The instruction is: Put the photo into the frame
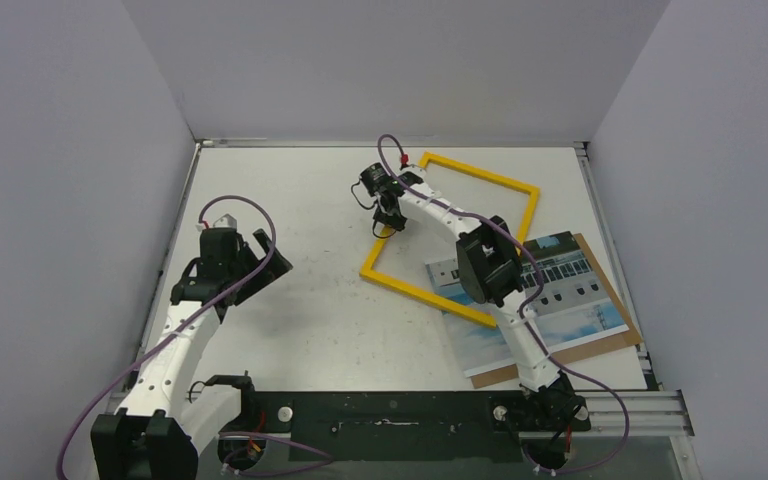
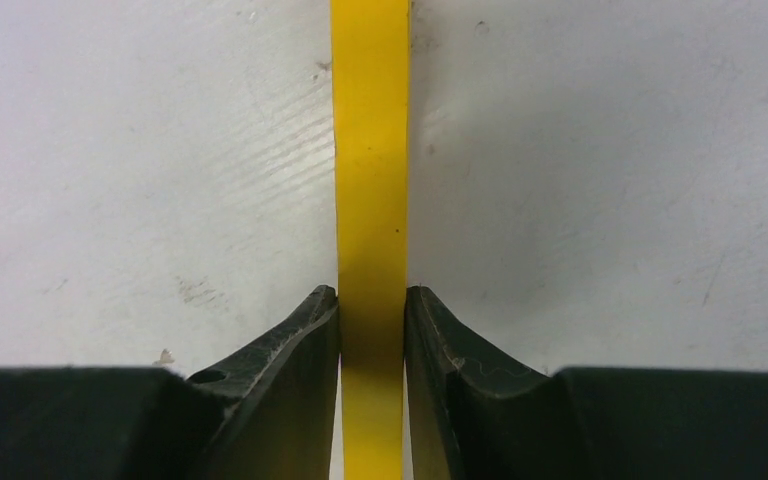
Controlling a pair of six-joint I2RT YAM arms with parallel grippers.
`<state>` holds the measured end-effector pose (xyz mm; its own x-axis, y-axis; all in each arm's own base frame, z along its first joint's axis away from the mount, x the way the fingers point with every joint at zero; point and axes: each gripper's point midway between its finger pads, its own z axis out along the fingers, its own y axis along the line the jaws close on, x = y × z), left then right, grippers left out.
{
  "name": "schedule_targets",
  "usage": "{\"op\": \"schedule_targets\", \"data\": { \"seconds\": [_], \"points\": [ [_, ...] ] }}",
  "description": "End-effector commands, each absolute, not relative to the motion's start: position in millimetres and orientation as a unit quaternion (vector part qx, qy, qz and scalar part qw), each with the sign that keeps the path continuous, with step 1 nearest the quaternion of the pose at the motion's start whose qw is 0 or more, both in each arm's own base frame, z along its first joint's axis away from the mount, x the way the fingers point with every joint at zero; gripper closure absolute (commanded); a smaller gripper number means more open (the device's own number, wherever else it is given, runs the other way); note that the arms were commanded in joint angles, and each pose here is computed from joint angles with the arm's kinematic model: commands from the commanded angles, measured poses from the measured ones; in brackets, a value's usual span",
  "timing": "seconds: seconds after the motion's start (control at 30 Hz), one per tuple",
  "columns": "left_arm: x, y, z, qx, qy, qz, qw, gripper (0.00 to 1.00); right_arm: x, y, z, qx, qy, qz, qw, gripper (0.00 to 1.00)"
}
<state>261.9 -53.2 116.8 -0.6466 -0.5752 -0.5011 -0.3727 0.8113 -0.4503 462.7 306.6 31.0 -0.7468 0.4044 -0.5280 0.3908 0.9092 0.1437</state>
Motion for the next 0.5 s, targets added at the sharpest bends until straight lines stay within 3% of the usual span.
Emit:
{"op": "schedule_targets", "data": {
  "seconds": [0.0, 0.2, 0.47],
  "points": [
    [281, -62, 164, -0.221, 0.88, -0.191, 0.375, 0.03, 463, 331, 123, 0.269, 0.901, 0.126, 0.316, 0.87],
    [286, -80, 190, -0.194, 0.87, -0.247, 0.381, 0.03, 450, 335, 180, 0.274, 0.883, 0.177, 0.337, 0.89],
    [286, -134, 243, -0.089, 0.824, -0.407, 0.385, 0.03, 421, 354, 236, 0.214, 0.88, 0.244, 0.347, 0.89]
  ]
}}
